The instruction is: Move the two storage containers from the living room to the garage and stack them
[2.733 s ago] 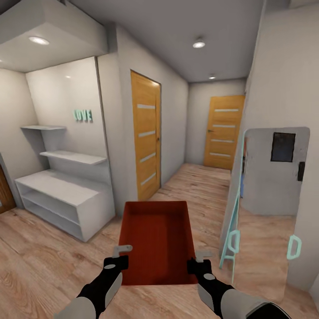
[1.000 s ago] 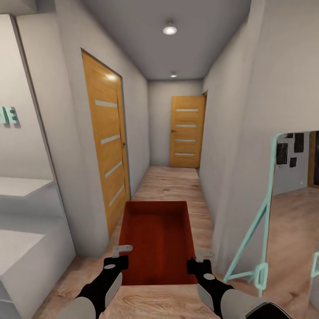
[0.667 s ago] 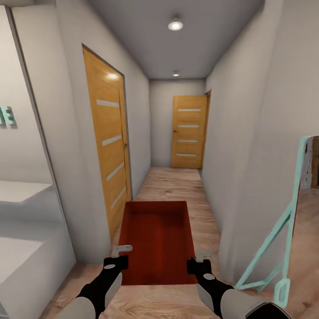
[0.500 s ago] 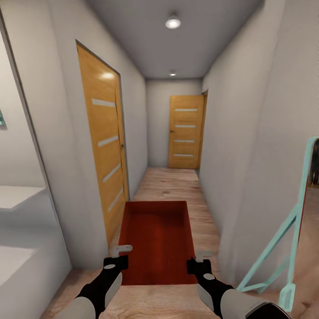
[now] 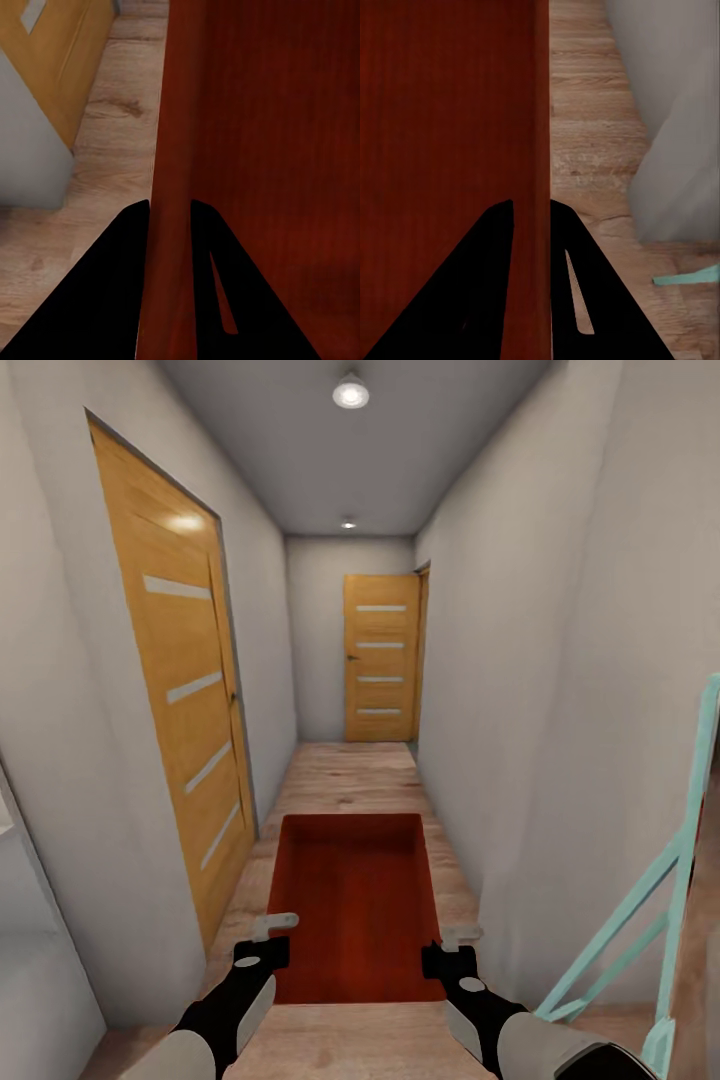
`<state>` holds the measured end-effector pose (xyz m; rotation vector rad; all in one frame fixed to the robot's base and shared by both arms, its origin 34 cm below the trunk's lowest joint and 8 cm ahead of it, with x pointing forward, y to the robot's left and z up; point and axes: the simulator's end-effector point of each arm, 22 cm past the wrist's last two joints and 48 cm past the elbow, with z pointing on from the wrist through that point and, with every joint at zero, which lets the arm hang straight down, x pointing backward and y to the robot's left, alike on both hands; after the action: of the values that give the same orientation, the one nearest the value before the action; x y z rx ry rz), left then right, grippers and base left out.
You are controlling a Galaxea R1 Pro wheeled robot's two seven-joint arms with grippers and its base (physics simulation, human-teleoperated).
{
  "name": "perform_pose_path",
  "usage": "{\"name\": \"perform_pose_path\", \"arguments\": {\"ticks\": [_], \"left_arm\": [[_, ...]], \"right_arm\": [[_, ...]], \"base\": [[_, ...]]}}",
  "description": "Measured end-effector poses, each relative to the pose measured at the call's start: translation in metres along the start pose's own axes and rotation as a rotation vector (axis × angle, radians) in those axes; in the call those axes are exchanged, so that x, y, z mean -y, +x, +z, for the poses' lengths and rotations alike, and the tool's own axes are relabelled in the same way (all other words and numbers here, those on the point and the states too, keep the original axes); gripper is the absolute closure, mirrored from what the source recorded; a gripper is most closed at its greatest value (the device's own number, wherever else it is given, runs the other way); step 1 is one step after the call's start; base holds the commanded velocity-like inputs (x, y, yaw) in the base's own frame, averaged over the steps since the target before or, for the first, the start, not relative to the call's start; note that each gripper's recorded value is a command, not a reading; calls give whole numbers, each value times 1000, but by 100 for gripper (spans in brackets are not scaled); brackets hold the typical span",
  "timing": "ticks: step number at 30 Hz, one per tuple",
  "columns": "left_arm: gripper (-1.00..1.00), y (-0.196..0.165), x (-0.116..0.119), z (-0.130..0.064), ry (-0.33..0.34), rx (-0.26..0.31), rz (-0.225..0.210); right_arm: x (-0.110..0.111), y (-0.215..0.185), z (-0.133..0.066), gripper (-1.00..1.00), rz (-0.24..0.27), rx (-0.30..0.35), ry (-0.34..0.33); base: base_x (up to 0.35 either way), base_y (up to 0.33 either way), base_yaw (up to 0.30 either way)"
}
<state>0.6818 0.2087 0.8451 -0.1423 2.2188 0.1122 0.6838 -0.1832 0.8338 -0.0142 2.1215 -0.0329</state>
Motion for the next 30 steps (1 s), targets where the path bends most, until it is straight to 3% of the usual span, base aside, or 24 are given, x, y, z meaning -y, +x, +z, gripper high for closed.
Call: {"name": "perform_pose_path", "arguments": {"ticks": [24, 30], "left_arm": [[100, 0, 0, 0, 0, 1, 0], [100, 0, 0, 0, 0, 0, 0]], "right_arm": [[0, 0, 0, 100, 0, 0, 0], [0, 0, 0, 100, 0, 0, -1]], "base": [[322, 5, -6], [322, 0, 175]]}}
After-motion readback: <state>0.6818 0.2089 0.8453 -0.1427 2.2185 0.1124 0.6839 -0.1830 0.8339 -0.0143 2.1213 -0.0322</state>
